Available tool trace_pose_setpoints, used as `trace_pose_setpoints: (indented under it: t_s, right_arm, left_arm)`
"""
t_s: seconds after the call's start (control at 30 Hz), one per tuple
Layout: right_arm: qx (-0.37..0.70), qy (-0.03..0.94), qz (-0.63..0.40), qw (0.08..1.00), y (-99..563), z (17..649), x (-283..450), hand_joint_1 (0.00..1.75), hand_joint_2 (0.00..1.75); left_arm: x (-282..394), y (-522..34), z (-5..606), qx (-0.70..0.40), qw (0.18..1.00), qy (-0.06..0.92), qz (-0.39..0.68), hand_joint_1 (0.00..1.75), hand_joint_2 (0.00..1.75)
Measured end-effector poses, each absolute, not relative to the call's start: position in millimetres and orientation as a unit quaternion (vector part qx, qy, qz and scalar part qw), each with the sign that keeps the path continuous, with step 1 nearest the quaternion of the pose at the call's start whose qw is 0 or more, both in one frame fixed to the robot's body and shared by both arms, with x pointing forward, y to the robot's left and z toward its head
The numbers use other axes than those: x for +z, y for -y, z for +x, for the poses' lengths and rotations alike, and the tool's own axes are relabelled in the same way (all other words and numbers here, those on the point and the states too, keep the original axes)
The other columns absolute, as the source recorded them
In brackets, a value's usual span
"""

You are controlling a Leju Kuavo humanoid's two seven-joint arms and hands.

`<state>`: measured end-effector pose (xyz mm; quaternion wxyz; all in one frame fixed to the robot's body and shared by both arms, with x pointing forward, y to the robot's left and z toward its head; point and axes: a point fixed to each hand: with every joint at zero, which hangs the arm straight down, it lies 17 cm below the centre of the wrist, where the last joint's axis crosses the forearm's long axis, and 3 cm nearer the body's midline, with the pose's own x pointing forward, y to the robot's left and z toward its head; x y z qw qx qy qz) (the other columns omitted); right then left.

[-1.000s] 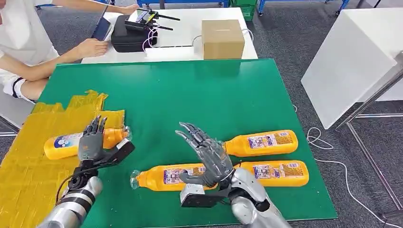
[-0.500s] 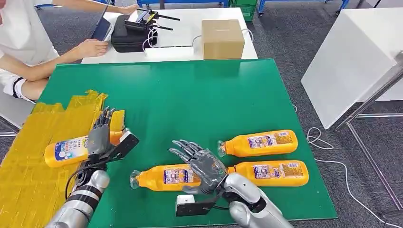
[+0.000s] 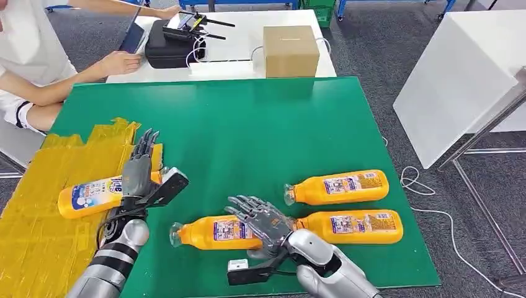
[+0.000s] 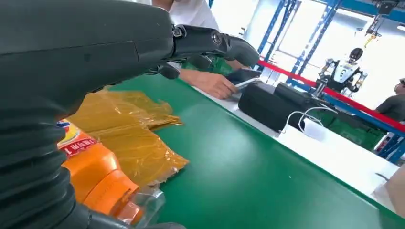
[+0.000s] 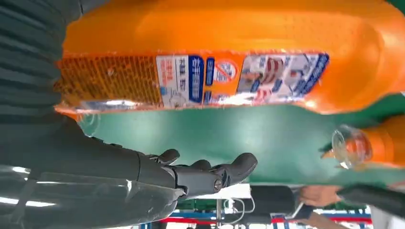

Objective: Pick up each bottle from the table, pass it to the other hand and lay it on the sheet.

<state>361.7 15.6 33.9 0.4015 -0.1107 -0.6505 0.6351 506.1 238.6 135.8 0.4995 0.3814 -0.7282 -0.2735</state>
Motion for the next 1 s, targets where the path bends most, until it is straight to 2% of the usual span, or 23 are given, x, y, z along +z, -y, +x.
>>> trace_pose_setpoints:
  t_s: [0.17, 0.4, 0.53, 0.67, 0.7, 0.73, 0.77, 0.8, 0.83, 1.0]
  right_arm:
    - [0.651, 0.627, -0.131, 0.407, -14.7, 370.4, 18.8, 0.00, 1.75]
    - [0.668, 0.605, -0.147, 0.408, -22.5, 387.1, 10.8, 0.00, 1.75]
    - [0.691, 0.573, -0.162, 0.411, -29.5, 394.7, 1.1, 0.00, 1.75]
    - [0.703, 0.557, -0.159, 0.412, -38.9, 398.4, -1.9, 0.00, 1.75]
    - [0.705, 0.555, -0.158, 0.412, -41.0, 398.7, -2.2, 0.17, 1.75]
    - [0.706, 0.554, -0.158, 0.412, -42.0, 399.1, -2.7, 0.82, 1.75]
    - [0.708, 0.551, -0.157, 0.412, -42.9, 398.9, -3.8, 1.55, 1.75]
    - [0.709, 0.549, -0.156, 0.414, -43.6, 398.8, -4.4, 1.69, 1.75]
    - [0.711, 0.545, -0.156, 0.417, -43.8, 399.0, -6.0, 1.75, 1.75]
    - [0.715, 0.527, -0.153, 0.433, -45.2, 401.5, -11.3, 1.75, 1.75]
  left_arm:
    - [137.3, -223.8, 504.5, -0.263, 0.510, 0.747, 0.336, 0.00, 1.75]
    - [166.8, -194.8, 490.6, -0.181, 0.513, 0.820, 0.181, 0.00, 1.75]
    - [202.8, -178.2, 471.0, -0.131, 0.482, 0.863, 0.077, 0.00, 1.75]
    - [231.0, -173.1, 458.4, -0.112, 0.454, 0.883, 0.052, 0.00, 1.75]
    - [236.1, -172.3, 456.0, -0.110, 0.448, 0.886, 0.050, 0.00, 1.75]
    - [239.5, -172.1, 454.5, -0.109, 0.444, 0.888, 0.050, 0.00, 1.75]
    - [242.8, -171.6, 452.9, -0.107, 0.440, 0.890, 0.046, 0.00, 1.75]
    - [244.7, -171.4, 451.7, -0.105, 0.438, 0.892, 0.042, 0.00, 1.75]
    - [248.0, -171.7, 450.1, -0.101, 0.433, 0.895, 0.039, 0.00, 1.75]
    - [258.8, -172.3, 446.7, -0.091, 0.421, 0.902, 0.035, 0.00, 1.75]
